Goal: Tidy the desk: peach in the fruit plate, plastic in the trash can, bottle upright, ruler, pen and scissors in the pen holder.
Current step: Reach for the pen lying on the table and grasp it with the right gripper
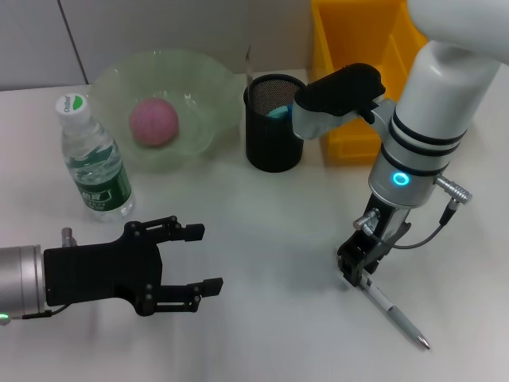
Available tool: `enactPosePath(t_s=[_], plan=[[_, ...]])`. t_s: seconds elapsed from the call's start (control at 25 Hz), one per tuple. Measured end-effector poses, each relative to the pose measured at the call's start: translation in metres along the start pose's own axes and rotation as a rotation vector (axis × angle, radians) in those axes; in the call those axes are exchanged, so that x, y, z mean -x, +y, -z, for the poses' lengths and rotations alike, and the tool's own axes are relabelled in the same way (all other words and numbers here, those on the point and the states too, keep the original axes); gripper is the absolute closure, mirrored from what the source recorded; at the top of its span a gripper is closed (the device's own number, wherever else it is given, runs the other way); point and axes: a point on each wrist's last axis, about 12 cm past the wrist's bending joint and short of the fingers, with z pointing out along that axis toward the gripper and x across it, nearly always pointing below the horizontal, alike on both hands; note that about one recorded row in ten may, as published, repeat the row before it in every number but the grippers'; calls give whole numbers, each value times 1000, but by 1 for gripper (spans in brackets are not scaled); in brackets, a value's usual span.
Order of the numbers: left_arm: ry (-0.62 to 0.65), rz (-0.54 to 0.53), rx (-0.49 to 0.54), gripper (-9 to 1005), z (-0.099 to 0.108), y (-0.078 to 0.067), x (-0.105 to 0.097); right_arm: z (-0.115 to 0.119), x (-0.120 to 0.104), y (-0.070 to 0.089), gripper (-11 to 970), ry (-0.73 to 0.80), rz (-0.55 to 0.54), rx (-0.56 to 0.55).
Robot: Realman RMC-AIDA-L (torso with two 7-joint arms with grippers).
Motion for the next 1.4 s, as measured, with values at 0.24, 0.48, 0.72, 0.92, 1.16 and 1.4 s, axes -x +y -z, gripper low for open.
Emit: enactPosePath(t_s=[0.24, 0.48, 0.72, 0.92, 1.16, 1.4], plan=[[0, -2, -1, 164, 0, 0, 1, 0, 1, 0, 669, -7, -1, -1], [0, -4, -2, 164, -1, 1, 1, -2, 0, -1, 669, -3, -5, -1], [0, -8, -2, 164, -1, 1, 2, -3, 0, 0, 669, -2, -3, 1], [-1, -9, -2, 164, -1, 2, 2, -2, 1, 0, 670, -2, -3, 1], [-1, -11, -2, 164, -1, 2, 2, -3, 1, -1, 670, -6, -5, 0], [0, -16, -1, 164, -1, 2, 4, -4, 1, -1, 670, -7, -4, 1]])
